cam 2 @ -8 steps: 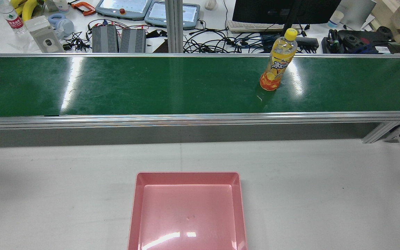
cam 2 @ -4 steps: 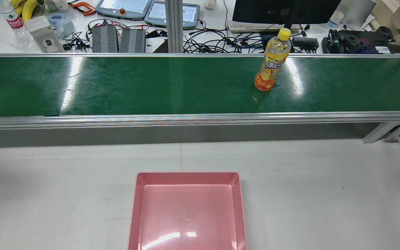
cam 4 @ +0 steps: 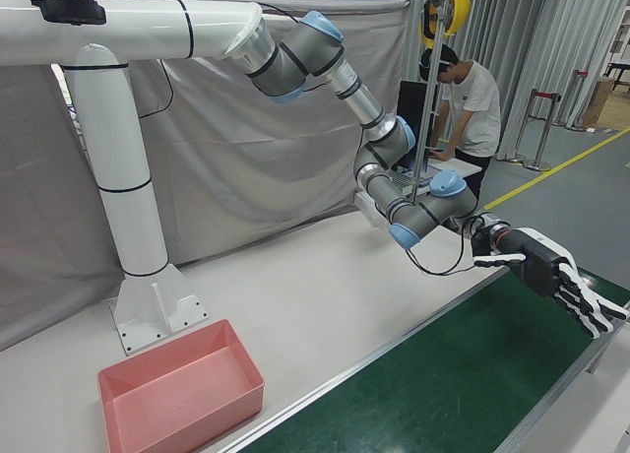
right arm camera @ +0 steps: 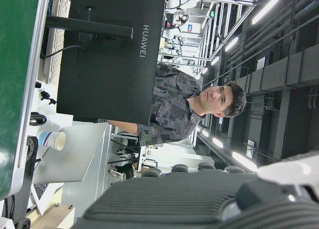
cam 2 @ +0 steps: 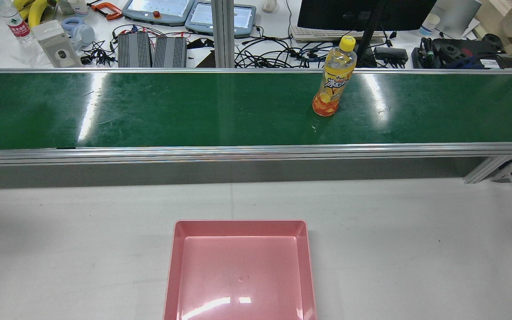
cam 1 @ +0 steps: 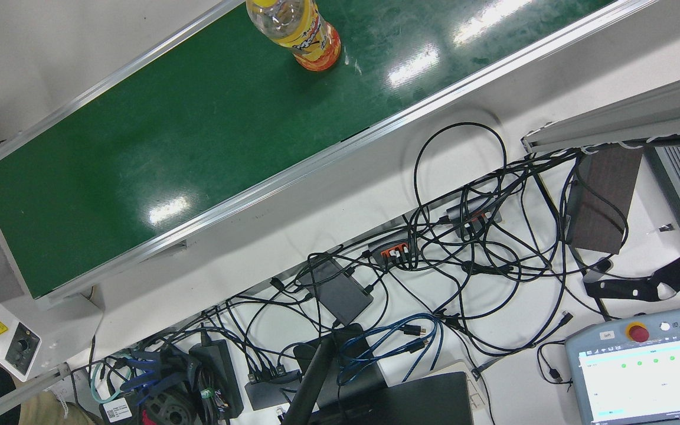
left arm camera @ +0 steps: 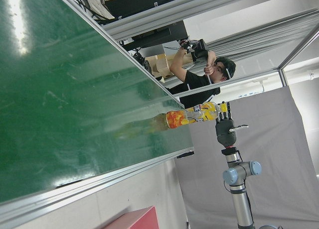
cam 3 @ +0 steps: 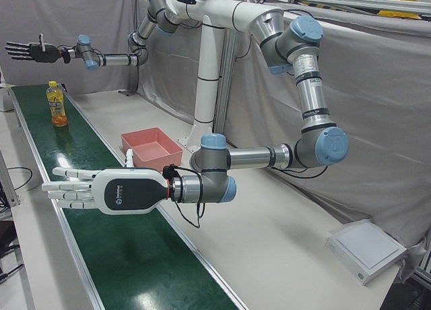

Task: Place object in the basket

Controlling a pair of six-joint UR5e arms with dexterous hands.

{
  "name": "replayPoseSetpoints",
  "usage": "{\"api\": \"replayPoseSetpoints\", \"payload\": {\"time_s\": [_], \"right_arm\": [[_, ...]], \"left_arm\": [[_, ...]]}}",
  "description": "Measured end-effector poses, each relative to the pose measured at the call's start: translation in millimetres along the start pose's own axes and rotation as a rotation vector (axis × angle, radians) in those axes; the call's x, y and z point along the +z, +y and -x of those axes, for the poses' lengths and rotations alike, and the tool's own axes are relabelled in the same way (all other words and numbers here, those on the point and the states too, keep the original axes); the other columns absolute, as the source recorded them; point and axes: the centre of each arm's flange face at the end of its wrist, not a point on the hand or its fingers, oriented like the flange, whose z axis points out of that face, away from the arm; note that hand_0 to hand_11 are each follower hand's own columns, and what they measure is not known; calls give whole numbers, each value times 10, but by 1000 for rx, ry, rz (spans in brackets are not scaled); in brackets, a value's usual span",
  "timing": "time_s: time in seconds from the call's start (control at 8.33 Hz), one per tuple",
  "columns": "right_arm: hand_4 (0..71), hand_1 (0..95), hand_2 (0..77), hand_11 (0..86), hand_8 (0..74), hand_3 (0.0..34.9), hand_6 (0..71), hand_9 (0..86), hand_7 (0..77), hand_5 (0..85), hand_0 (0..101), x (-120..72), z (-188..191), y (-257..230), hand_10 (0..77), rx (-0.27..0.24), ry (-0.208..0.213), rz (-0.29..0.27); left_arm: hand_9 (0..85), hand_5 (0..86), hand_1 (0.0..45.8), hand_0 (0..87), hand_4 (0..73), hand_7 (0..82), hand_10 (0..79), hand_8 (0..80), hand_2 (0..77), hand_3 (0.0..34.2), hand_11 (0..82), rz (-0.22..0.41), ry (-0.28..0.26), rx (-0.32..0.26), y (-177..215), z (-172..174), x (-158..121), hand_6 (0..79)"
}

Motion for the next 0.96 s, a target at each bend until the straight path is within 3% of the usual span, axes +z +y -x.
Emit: {"api": "replayPoseSetpoints", "payload": {"time_s": [0.36, 0.96], "right_arm": [[0, 0, 5, 0, 0, 3, 0, 0, 5, 0, 3, 0, 0, 0, 0, 0, 0, 0], [0, 0, 5, 0, 0, 3, 0, 0, 5, 0, 1, 0, 0, 0, 0, 0, 0, 0]], "left_arm": [[76, 87, 60, 523, 169, 5, 65, 49, 5, 0, 109, 15, -55, -16, 189, 360, 211, 0], [82, 76, 60, 522, 169, 5, 65, 49, 5, 0, 109, 19, -75, -20, 252, 500, 333, 0]]}}
